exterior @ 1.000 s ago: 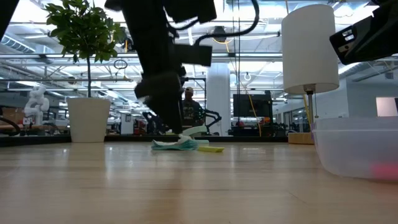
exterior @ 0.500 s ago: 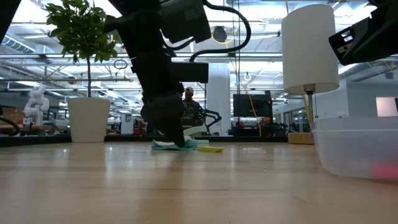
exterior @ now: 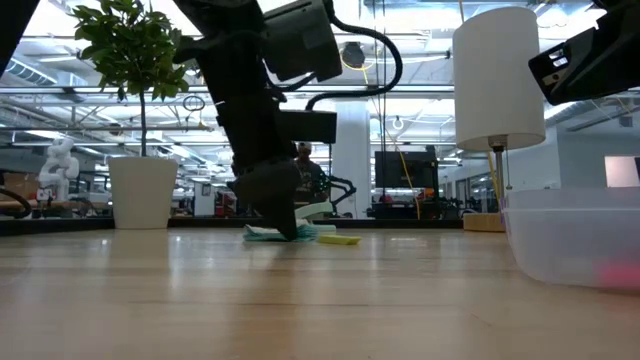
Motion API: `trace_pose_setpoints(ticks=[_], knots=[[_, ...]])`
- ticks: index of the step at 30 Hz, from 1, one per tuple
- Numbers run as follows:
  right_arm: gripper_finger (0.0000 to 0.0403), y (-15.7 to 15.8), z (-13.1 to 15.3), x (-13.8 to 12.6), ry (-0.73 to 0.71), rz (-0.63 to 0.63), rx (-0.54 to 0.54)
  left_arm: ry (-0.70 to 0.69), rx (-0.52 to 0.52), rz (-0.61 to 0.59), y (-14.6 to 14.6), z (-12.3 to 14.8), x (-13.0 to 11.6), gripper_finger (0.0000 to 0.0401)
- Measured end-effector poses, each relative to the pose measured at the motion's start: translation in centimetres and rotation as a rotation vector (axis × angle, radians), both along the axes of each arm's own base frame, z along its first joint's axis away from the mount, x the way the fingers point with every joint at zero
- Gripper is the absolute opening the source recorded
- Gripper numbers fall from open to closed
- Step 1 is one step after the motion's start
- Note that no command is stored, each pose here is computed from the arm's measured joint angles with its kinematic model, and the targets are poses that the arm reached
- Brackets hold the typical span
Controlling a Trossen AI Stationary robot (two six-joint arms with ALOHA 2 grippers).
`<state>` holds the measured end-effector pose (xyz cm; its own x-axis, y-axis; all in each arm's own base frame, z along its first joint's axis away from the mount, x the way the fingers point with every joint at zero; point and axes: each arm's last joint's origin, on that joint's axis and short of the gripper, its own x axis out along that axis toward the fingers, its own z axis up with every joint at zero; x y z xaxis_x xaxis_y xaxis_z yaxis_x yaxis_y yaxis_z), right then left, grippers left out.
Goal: Pack school essentials
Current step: Put the blue sticky notes into the violet supply box
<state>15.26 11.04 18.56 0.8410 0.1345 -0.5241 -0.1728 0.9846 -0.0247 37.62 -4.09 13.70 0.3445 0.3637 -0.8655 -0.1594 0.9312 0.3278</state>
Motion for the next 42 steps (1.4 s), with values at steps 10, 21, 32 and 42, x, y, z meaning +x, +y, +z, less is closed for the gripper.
trace_pose_setpoints(ticks=[10,21,32,42], knots=[[0.0045,0.0,0.0,0.0,0.001,0.004,-0.001,-0.001,-0.047,0.020,-0.1,-0.2,0.0,0.0162],[0.0045,0.0,0.0,0.0,0.001,0.004,-0.002,-0.033,-0.005,-0.012,0.0,-0.5,0.6,0.0096],[0.0045,0.0,0.0,0.0,0.001,0.005,-0.002,-0.050,0.016,-0.003,-0.2,-1.6,1.1,0.0093],[0.0045,0.0,0.0,0.0,0.001,0.005,-0.002,-0.069,0.038,0.003,-0.4,-1.6,1.2,0.0092]])
